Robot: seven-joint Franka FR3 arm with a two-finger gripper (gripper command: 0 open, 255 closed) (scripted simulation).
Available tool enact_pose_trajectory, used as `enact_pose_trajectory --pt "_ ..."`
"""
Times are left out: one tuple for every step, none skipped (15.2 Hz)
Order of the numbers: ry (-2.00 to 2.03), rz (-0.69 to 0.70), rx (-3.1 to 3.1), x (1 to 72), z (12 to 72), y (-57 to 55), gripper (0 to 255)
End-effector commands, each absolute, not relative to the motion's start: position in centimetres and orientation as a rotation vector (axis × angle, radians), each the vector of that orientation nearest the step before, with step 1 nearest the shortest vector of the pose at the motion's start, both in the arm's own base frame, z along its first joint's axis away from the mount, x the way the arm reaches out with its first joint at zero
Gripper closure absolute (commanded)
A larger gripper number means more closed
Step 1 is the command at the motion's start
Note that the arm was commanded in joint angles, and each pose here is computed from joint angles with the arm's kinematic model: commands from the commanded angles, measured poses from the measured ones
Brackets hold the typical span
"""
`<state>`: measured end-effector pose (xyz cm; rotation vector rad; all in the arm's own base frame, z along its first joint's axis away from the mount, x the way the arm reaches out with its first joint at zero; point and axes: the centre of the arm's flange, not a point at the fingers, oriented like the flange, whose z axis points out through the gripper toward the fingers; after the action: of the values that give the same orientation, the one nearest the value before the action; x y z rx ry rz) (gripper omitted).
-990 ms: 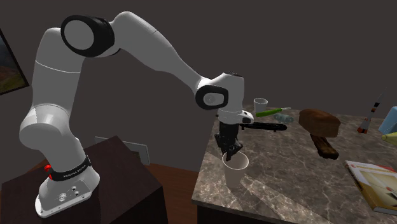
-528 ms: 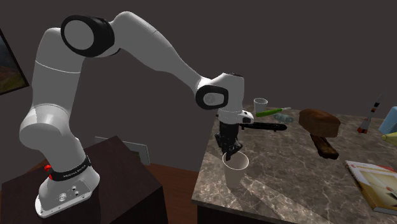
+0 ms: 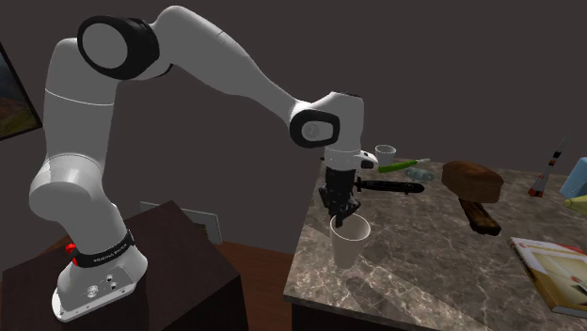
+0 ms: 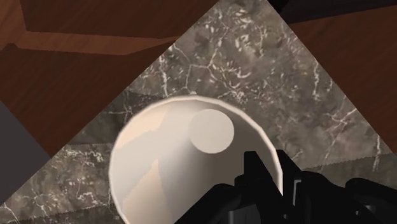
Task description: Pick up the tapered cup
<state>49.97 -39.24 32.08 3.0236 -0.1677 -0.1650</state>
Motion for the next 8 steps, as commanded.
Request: enact_pose_trajectory --pt "-0.168 -0.165 3.024 49.9 33.1 -39.1 255" --pt "-0.168 -0.165 3.024 49.9 33.6 -39.1 255" --pt "-0.168 -0.165 3.024 49.9 34.1 -39.1 255" --pt "-0.168 -0.165 3.024 49.9 34.7 -39.1 255" --pt "-0.168 -0.165 3.024 49.9 35.2 -39.1 255" --pt "-0.168 -0.165 3.024 49.9 35.7 -39.1 255" --pt "-0.168 -0.165 3.024 49.9 36.3 -39.1 255" --pt "-0.168 -0.165 3.024 49.9 36.3 -39.1 255"
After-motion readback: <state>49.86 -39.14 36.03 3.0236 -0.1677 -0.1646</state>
